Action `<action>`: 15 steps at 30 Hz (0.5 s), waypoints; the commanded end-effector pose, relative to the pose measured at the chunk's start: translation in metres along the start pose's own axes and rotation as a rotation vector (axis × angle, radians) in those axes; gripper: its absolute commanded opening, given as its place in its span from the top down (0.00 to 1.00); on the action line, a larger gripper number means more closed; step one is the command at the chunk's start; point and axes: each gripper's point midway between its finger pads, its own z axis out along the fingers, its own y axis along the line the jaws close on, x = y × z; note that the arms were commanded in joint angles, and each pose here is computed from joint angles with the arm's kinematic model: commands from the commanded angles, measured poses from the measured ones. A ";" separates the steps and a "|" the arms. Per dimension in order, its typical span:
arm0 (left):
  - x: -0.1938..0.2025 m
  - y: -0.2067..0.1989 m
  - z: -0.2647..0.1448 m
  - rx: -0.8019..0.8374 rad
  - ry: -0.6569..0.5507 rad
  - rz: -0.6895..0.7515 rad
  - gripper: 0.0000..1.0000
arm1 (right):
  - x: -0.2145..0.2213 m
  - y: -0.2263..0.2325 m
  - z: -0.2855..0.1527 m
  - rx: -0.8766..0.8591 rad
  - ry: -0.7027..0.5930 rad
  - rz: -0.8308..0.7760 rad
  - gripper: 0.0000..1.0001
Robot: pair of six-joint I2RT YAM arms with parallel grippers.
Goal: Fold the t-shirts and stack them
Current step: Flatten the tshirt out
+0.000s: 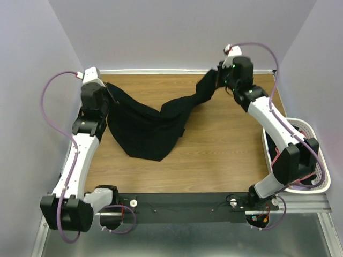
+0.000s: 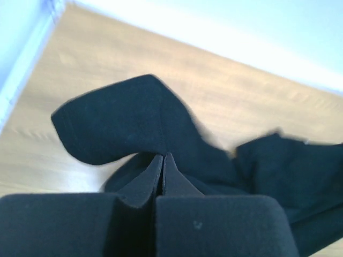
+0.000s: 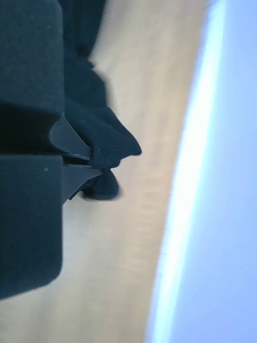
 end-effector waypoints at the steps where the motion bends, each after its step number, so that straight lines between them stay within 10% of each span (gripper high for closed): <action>1: -0.051 -0.013 -0.047 0.059 -0.100 -0.012 1.00 | -0.107 0.000 -0.022 0.014 -0.220 -0.055 0.99; 15: -0.130 -0.017 -0.126 0.067 -0.325 -0.019 1.00 | -0.166 -0.024 -0.078 0.153 -0.373 -0.080 0.99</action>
